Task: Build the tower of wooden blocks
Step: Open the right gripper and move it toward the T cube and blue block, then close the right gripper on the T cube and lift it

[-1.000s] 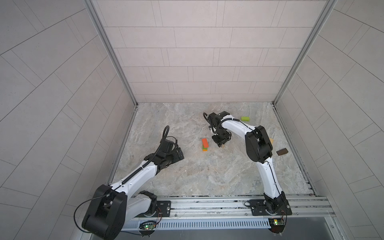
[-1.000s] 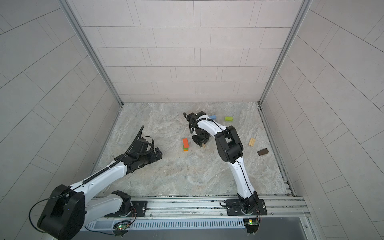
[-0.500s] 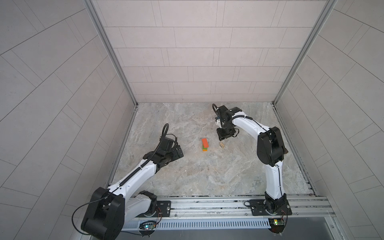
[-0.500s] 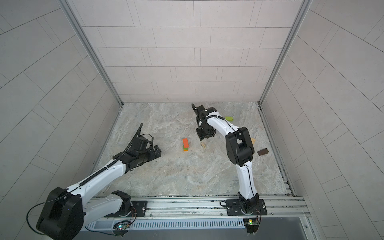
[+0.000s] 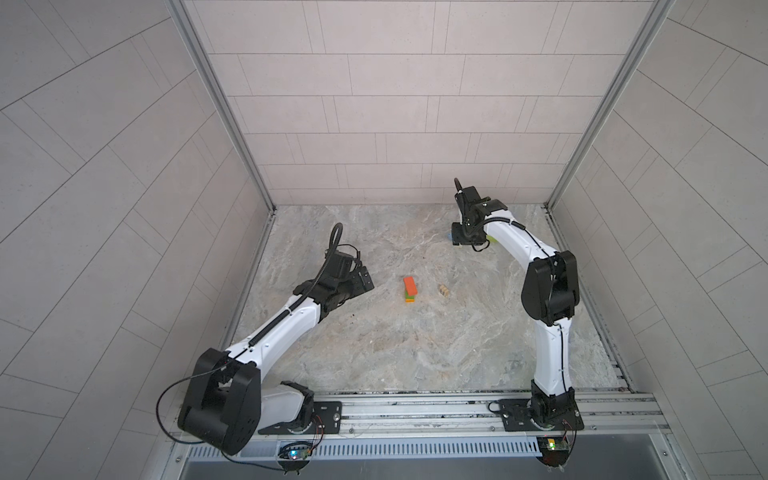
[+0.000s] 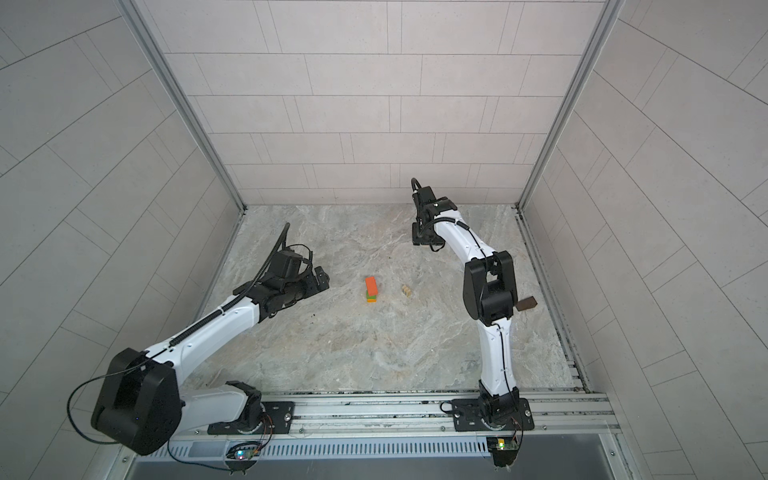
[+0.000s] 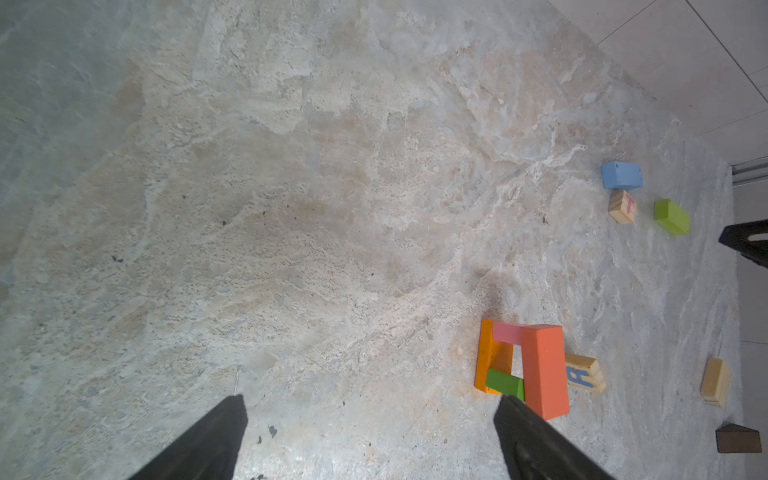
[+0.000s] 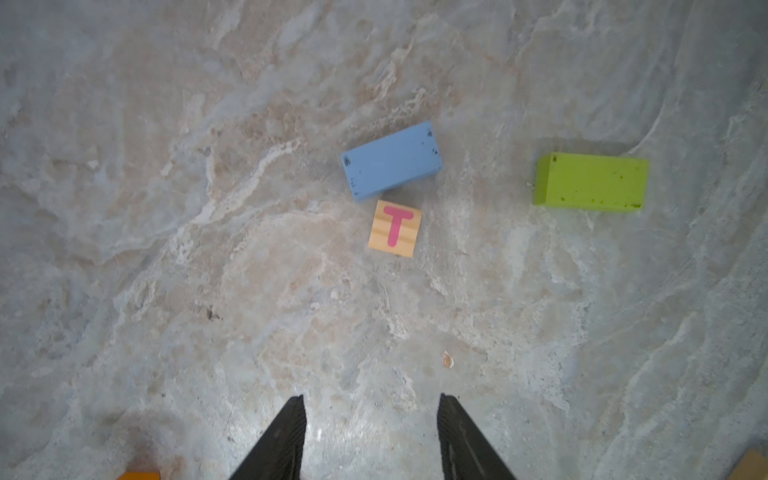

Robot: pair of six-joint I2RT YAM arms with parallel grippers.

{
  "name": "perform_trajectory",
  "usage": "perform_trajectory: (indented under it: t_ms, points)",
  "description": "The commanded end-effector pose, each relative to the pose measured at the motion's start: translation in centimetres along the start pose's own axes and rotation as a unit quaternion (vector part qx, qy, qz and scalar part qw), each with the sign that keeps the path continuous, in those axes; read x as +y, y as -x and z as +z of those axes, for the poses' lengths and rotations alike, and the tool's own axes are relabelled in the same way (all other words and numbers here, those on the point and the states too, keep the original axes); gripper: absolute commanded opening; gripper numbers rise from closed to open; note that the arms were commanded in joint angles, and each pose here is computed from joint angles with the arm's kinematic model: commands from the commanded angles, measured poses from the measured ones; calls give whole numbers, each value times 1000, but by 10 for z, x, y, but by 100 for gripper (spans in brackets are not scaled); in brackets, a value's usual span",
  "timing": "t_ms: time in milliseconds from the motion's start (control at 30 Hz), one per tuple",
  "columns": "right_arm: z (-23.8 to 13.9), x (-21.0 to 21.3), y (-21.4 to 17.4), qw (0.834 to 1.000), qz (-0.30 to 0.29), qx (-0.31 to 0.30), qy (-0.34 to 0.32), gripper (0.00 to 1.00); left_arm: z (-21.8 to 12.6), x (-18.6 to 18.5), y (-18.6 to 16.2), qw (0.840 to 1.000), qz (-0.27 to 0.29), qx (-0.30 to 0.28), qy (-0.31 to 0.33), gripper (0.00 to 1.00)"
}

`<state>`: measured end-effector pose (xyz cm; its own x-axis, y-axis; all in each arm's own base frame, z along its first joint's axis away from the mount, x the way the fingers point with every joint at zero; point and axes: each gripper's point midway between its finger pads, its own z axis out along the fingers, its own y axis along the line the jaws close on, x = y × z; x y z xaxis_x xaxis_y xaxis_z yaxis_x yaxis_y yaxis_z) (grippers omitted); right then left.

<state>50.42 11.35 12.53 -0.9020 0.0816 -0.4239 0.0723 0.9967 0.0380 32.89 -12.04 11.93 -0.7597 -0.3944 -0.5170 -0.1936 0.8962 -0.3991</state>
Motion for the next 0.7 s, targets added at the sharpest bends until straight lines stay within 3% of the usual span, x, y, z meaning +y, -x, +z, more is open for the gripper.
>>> perform_trajectory:
  t_ms: [0,667]
  points:
    - [24,-16,13,999,30,-2,-26,49,4,-4,8,1000,13,-12,3,100]
    - [90,-19,24,998,31,2,-51,47,28,3,-8,1000,18,6,3,100]
